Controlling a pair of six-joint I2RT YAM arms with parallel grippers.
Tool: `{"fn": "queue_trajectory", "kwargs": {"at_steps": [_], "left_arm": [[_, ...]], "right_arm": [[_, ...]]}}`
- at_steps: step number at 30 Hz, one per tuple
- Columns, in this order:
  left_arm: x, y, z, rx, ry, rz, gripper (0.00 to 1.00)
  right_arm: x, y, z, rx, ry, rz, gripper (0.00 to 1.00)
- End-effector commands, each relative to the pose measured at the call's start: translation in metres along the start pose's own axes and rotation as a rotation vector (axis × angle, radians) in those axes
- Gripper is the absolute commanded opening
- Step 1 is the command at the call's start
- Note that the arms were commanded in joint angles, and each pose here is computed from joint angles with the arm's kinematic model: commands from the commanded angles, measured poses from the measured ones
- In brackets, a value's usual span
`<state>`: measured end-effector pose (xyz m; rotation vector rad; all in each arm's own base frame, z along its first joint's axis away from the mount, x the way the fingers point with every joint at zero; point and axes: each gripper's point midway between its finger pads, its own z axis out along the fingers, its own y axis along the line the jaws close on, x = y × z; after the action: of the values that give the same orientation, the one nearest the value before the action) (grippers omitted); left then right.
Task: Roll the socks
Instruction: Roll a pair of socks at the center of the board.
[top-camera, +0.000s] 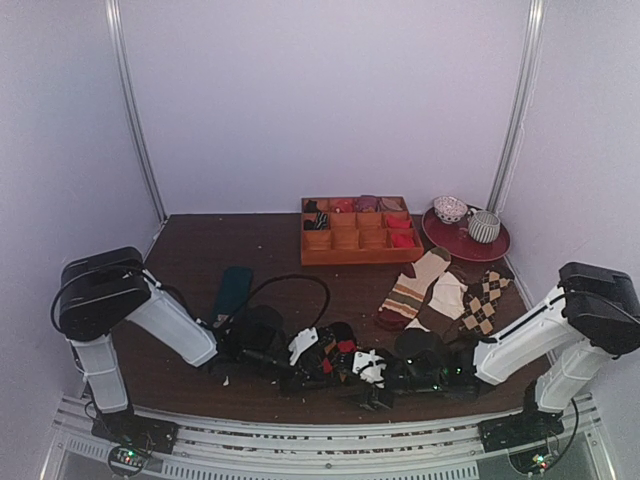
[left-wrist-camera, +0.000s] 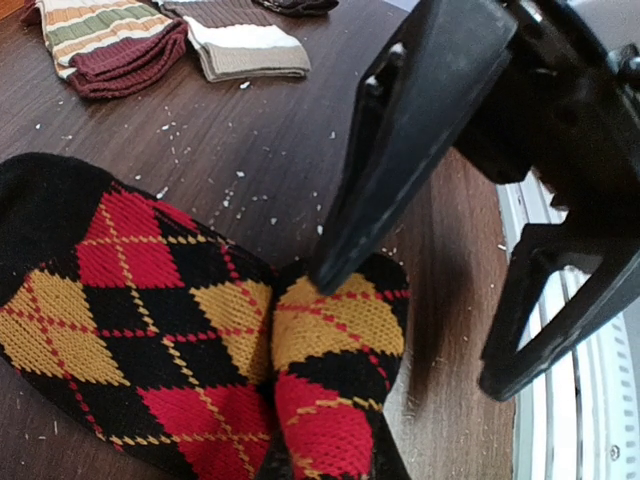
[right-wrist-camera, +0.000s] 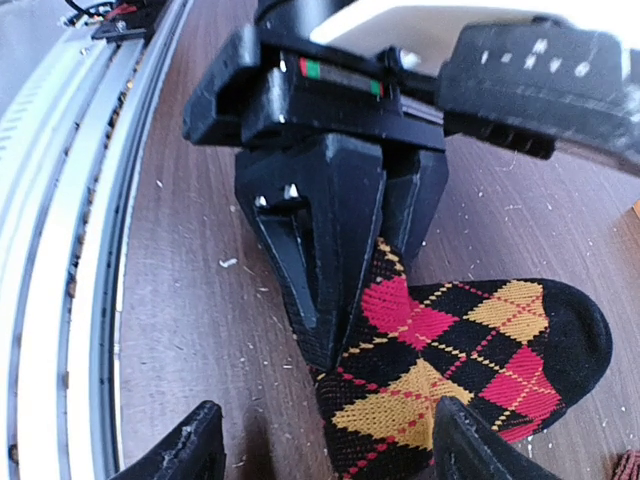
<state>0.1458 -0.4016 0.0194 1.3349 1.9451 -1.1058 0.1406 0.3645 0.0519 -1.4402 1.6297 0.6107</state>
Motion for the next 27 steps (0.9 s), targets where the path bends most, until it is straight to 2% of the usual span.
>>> {"fn": "queue_trajectory", "kwargs": {"at_steps": [1,5,7,13,15,16,17,19,20,25,27], "left_arm": [[0.13,0.009,-0.015,-0.071,0.412,-0.214,0.0],[0.132,0.009,-0.015,-0.068,0.416,-0.212,0.0],[0.134,0.009,-0.016,-0.068,0.422,-0.212,0.0],[0.131,0.01,-0.015,-0.076,0.417,-0.201,0.0],[0.125,0.013,-0.016,-0.089,0.406,-0.183,0.01],[0.122,0.015,-0.016,-0.106,0.397,-0.171,0.18],[0.115,0.02,-0.018,-0.137,0.38,-0.153,0.4],[0.095,0.031,-0.023,-0.213,0.323,-0.095,0.92],[0.081,0.035,-0.026,-0.243,0.281,-0.061,0.97],[-0.005,0.041,-0.058,-0.397,0.024,0.175,0.98],[-0.04,0.031,-0.074,-0.425,-0.133,0.299,0.98]], "right_arm": [[-0.008,-0.013,0.011,0.072,-0.004,-0.053,0.71],[0.002,-0.015,0.017,0.084,0.045,-0.049,0.67],[0.005,-0.016,0.019,0.088,0.052,-0.041,0.61],[0.026,-0.008,0.031,0.032,0.16,0.007,0.18],[0.034,-0.003,0.033,0.008,0.187,0.038,0.12],[0.038,-0.003,0.032,0.01,0.196,0.061,0.11],[0.041,-0.003,0.031,0.006,0.207,0.09,0.1],[0.05,-0.003,0.029,-0.026,0.232,0.171,0.09],[0.054,-0.003,0.027,-0.043,0.244,0.218,0.09],[0.067,0.002,0.019,-0.172,0.294,0.444,0.09],[0.077,0.004,0.018,-0.212,0.331,0.545,0.09]]}}
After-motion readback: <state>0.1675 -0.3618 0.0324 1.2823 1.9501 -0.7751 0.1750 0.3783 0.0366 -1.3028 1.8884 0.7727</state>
